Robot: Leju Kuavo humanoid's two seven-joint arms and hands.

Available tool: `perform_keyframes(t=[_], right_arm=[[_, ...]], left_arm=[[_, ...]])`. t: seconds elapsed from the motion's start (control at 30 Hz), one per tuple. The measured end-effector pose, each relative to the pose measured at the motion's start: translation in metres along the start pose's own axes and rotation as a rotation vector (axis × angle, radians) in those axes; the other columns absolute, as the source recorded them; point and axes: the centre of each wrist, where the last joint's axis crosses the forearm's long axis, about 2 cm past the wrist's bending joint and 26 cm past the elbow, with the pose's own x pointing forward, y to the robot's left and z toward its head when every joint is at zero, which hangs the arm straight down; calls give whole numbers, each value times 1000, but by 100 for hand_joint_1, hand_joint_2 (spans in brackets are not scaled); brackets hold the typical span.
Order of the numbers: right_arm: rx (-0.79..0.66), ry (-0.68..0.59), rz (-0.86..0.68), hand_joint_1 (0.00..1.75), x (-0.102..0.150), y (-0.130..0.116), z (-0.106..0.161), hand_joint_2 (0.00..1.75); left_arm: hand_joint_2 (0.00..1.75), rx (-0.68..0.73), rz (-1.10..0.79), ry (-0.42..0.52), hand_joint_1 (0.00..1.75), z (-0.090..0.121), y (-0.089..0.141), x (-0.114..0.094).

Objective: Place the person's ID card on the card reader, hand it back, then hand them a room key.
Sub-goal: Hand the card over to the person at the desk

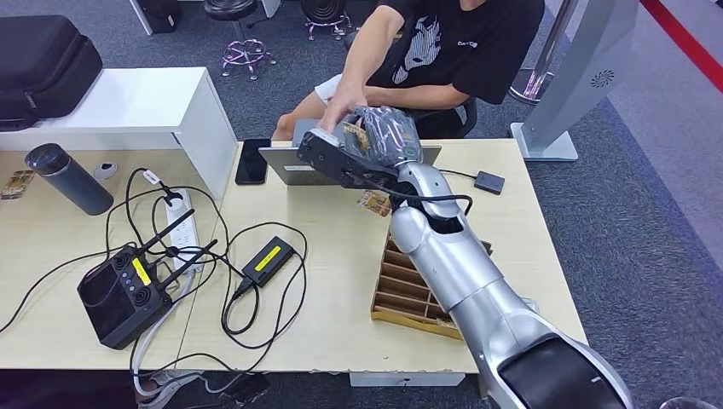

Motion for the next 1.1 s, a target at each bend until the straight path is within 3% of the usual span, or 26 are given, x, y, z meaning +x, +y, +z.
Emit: perform_keyframes(t=[0.2,0.5,0.63,0.9,1.1], right_arm=[[14,6,15,175,4,6,-3,175],[18,20,19,151,1,10,-3,175],[15,19,5,0,1,10,-3,175],[98,47,-242,0,0,11,-4,175],[95,153,-517,0,-30,7,0,175]], left_arm=[[175,1,-9,-2,0,0,0,1],[175,1,-10,-2,0,0,0,1],[175,1,-10,-2,0,0,0,1],[175,0,-9,-1,0,0,0,0],[175,-2,-9,4,0,0,-2,-2]])
